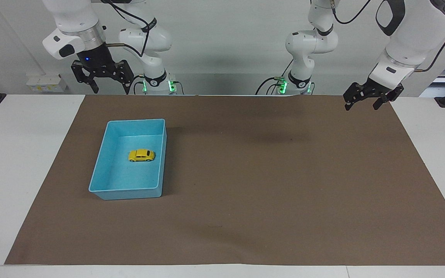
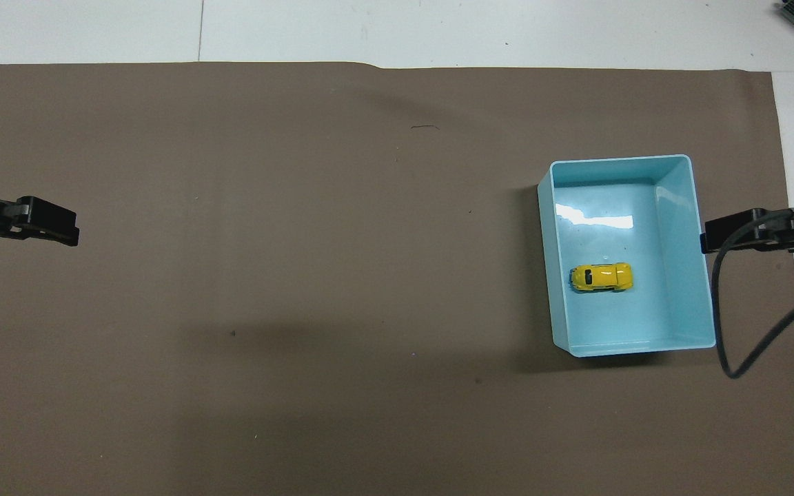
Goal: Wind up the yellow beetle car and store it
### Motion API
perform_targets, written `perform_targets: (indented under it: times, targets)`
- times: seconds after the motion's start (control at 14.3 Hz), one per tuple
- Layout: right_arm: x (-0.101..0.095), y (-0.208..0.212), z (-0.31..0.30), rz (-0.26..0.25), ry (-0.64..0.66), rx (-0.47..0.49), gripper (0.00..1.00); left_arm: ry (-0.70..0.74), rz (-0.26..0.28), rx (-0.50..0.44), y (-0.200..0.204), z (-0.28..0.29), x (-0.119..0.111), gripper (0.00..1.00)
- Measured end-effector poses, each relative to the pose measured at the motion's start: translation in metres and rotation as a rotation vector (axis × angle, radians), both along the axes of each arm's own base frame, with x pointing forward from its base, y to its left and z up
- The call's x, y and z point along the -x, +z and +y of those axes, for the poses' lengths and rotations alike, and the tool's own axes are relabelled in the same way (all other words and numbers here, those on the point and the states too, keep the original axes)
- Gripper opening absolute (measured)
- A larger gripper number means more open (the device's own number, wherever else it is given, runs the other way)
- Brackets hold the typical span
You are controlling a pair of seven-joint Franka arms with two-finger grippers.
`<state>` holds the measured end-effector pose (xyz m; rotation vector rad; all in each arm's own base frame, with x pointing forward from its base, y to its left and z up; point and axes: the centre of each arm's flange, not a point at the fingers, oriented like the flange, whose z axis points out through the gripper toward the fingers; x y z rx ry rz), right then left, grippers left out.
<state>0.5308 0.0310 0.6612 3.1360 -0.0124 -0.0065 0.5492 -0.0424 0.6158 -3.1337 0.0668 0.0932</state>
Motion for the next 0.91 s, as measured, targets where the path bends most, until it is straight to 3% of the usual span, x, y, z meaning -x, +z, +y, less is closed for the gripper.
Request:
perform_targets:
  times: [0.91]
  targets:
    - [0.0002,0.0,0.0026,0.0,0.005,0.0,1.0,0.0,0.0,0.0,0.0,0.0,0.0,1.0]
